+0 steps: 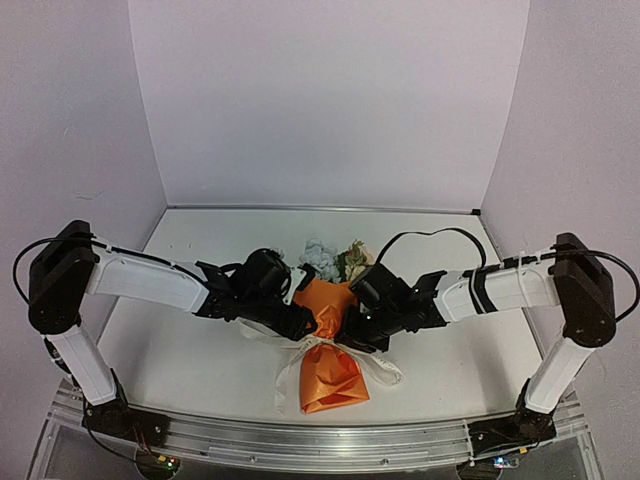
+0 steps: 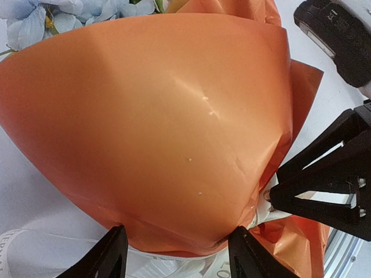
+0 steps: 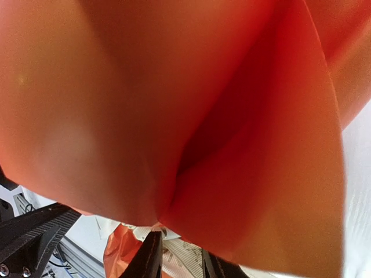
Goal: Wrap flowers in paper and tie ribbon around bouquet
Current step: Tie the half-tied ribbon around the folded bouquet.
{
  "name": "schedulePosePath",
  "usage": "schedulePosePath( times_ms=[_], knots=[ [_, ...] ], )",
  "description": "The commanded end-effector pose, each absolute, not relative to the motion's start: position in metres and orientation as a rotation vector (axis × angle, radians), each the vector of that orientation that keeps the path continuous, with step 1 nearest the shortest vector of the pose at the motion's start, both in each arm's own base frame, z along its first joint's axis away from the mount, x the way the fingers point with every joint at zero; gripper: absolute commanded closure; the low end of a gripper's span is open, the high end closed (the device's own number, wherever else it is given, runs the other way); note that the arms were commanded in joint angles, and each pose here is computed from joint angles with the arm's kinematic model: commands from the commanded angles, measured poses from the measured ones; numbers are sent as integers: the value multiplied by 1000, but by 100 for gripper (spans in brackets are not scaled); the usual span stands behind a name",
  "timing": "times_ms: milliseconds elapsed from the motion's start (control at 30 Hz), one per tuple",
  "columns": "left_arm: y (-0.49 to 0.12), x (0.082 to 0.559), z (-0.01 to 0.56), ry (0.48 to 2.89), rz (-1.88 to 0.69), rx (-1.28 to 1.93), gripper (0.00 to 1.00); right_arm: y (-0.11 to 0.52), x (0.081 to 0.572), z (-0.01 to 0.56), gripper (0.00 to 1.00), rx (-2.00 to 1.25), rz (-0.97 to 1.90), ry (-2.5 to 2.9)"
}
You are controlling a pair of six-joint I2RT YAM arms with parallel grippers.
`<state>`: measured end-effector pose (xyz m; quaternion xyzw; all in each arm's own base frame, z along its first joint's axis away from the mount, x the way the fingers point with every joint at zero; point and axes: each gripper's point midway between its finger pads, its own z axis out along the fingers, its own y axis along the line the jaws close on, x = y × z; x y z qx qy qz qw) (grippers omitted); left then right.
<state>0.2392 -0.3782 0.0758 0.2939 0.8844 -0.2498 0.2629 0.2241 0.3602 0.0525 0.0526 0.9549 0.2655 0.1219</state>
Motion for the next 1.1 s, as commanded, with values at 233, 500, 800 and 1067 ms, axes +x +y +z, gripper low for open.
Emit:
schedulePosePath(
  times_ms=[233,500,800,1067],
  knots=[
    [-387,241,88,2331,-703,841,42,358,238,58,66,131,738,2747],
    [-389,239,85,2337,-713,857,46,361,240,55,73,120,747,2761],
    [-389,237,83,2337,-721,872,51,365,240,53,74,123,770,2772],
    [-388,238,82,2333,-712,874,75,370,243,60,90,78,794,2758]
  ],
)
